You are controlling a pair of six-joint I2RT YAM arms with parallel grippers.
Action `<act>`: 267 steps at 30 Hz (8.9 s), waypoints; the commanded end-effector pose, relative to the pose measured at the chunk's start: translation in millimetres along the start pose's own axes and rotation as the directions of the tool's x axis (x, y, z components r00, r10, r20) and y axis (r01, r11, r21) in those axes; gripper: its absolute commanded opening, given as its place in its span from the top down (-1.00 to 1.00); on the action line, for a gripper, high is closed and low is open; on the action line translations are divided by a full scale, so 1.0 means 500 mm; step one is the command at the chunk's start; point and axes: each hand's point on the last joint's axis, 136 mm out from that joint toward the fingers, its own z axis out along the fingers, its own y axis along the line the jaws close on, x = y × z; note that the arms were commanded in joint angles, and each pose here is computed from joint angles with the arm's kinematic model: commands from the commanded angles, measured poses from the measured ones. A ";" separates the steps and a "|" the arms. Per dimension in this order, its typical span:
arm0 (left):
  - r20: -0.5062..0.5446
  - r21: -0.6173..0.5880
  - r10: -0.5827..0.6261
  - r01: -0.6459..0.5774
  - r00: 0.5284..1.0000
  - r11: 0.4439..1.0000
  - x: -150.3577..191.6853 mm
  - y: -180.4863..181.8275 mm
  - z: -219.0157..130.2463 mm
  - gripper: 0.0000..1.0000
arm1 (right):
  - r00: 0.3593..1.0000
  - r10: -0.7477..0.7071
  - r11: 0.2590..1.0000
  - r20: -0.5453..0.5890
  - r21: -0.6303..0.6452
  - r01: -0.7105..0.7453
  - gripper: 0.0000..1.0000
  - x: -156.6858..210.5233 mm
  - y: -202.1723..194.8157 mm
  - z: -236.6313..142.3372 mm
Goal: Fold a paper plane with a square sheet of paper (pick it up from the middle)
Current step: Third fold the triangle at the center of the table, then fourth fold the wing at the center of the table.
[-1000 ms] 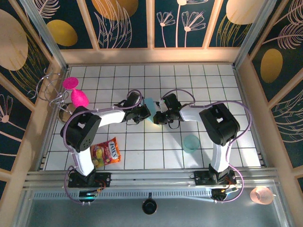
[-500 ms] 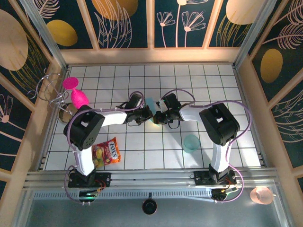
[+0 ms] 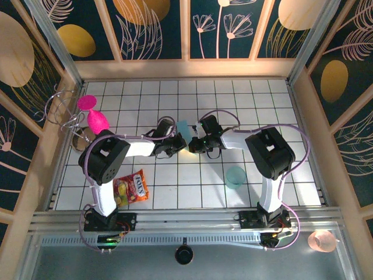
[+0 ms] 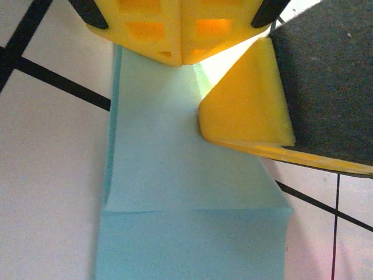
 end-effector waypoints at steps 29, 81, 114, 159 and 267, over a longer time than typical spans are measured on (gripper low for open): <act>0.168 0.106 -0.106 0.089 0.980 0.990 -0.136 0.011 -0.158 0.58 | 0.965 0.031 0.984 0.259 -0.176 0.015 0.53 -0.122 0.112 -0.102; 0.052 0.111 -0.291 0.284 0.955 0.952 -0.064 0.026 -0.040 0.50 | 0.981 0.170 0.985 0.090 -0.045 -0.167 0.63 -0.060 -0.030 0.022; 0.056 0.164 -0.281 0.269 0.958 0.949 -0.077 -0.002 -0.058 0.45 | 0.981 0.178 0.984 0.072 -0.032 -0.176 0.62 -0.050 -0.042 0.035; 0.016 0.210 -0.162 0.155 0.987 0.965 -0.102 -0.031 -0.049 0.44 | 0.969 0.228 0.962 0.095 -0.178 -0.208 0.59 -0.072 -0.029 0.000; 0.314 0.039 -0.184 0.181 0.931 0.983 -0.206 0.045 -0.219 0.11 | 0.819 -0.562 0.822 0.114 0.190 0.537 0.80 -0.080 0.062 0.047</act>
